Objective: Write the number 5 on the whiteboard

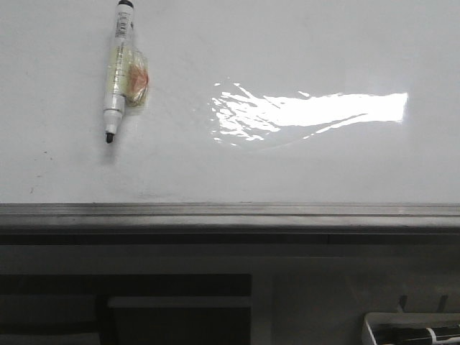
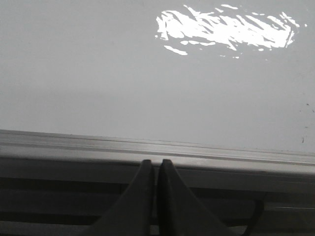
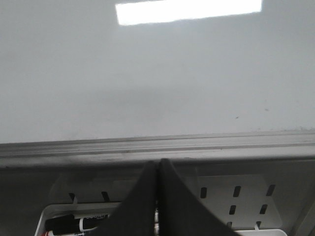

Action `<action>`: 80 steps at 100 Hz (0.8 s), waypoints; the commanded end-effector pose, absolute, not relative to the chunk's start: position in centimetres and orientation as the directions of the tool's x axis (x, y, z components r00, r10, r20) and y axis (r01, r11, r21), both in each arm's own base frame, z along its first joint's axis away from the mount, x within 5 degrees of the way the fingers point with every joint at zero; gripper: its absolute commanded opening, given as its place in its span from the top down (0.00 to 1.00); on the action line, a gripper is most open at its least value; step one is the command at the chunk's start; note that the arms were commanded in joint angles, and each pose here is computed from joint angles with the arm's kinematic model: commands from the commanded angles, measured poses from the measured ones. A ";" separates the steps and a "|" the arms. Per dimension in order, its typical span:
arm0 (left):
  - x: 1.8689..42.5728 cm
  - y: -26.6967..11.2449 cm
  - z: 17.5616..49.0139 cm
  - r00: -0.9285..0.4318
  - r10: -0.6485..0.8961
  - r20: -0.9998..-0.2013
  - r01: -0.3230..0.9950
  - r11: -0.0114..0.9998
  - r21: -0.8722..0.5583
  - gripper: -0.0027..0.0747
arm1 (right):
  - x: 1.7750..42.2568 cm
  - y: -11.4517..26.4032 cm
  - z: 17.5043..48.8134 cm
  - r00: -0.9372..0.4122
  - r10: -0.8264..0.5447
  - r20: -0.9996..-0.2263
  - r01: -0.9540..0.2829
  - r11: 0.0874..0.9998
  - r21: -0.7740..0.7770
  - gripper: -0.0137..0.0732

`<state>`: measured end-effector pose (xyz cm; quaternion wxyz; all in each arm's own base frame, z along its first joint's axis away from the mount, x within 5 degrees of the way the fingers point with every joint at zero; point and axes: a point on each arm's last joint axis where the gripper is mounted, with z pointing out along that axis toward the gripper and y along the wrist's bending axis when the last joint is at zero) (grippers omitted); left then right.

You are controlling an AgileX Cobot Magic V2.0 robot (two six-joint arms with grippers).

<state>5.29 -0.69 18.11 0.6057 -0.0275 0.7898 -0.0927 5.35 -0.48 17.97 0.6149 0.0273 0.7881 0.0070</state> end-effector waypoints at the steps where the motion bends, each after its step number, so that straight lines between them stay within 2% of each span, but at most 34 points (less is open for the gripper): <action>1: 5.3 -0.7 18.2 -0.201 -0.184 -0.962 0.077 0.976 -0.202 0.99 | 5.4 -0.4 17.5 -0.217 0.028 -0.976 0.021 0.999 0.024 0.91; 80: 5.3 -0.6 18.2 -0.198 -0.157 -0.968 0.074 0.982 -0.174 0.99 | 5.4 -0.4 17.5 -0.217 0.028 -0.976 0.021 0.999 0.024 0.91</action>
